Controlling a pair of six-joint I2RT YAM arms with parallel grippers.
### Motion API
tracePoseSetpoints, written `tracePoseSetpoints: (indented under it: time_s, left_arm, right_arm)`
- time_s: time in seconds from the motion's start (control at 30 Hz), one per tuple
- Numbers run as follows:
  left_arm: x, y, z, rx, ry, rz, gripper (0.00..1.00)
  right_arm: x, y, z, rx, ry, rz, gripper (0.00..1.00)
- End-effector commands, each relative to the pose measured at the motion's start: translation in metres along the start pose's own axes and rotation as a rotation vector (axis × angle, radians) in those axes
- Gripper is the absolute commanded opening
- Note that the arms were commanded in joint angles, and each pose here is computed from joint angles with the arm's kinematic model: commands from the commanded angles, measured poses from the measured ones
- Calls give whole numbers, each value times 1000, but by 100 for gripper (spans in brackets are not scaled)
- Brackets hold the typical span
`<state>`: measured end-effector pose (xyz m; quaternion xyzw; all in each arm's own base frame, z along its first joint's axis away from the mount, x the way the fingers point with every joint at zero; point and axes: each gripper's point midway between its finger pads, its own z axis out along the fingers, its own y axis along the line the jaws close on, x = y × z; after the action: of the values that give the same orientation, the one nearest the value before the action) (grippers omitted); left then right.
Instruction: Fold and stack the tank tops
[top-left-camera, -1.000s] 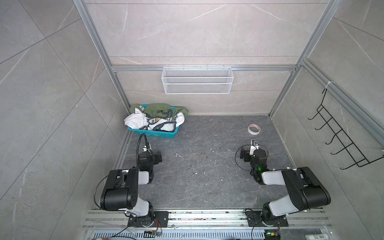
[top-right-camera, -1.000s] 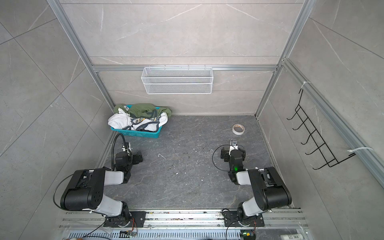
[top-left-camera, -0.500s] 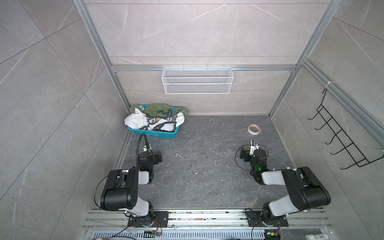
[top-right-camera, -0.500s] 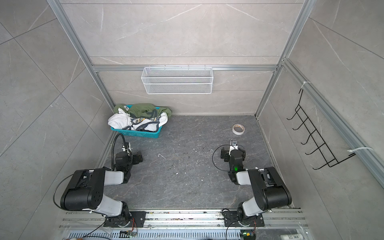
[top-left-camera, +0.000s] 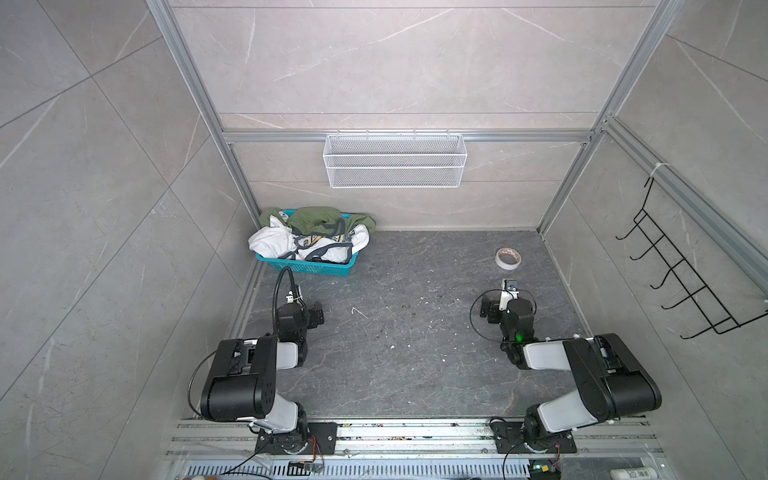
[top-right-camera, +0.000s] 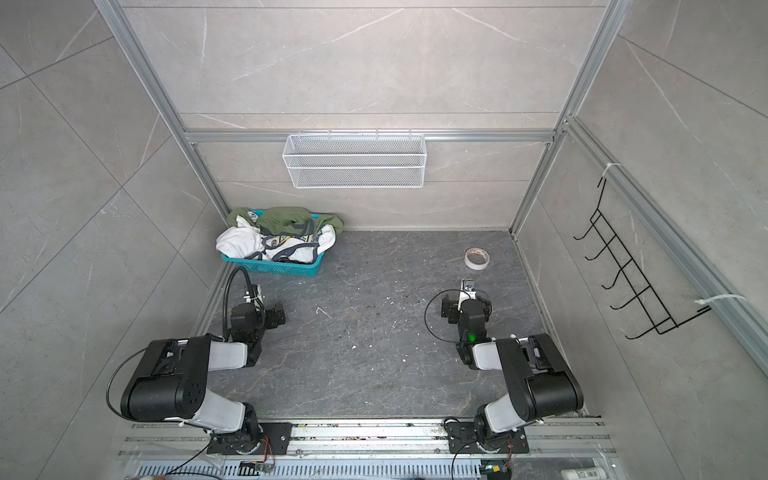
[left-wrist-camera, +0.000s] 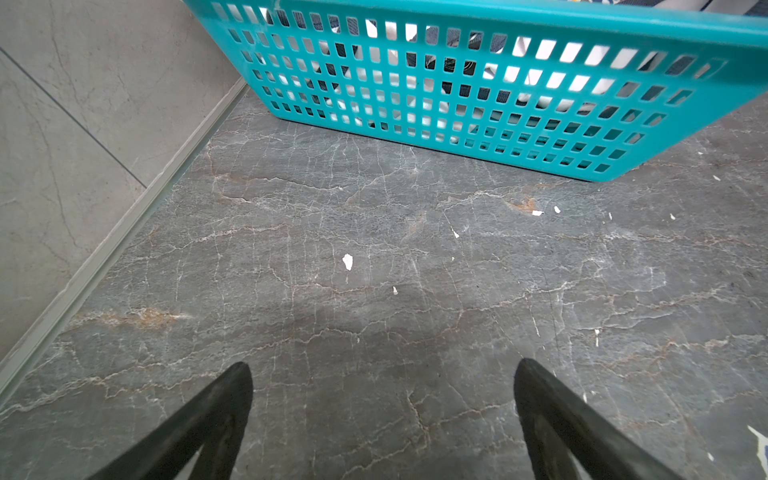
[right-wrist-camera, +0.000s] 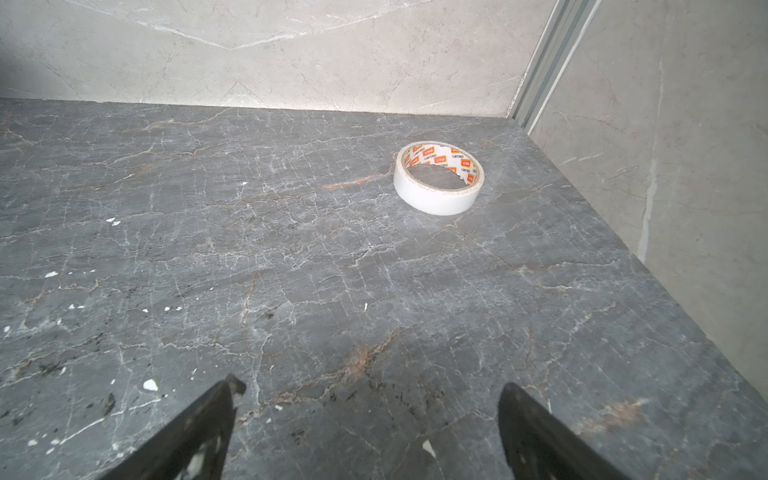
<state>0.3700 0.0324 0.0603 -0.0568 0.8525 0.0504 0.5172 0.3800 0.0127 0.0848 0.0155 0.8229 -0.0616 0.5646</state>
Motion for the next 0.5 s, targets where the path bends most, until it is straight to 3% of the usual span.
tracePoseSetpoints:
  time_s: [0.0, 0.17, 0.37, 0.47]
  left_arm:
    - [-29, -3, -1, 14, -90, 3, 100]
    - [-33, -8, -6, 22, -102, 27, 100]
    - [-69, -18, -40, -42, -116, 72, 100]
    - [-99, -32, -70, 0, -153, -37, 100]
  right_arm:
    - [-11, -3, 1, 16, -35, 20, 99]
    - [-14, 3, -2, -24, -58, 8, 99]
    - [-44, 0, -30, -34, -88, 3, 99]
    - [-76, 3, -53, -80, -132, 38, 99]
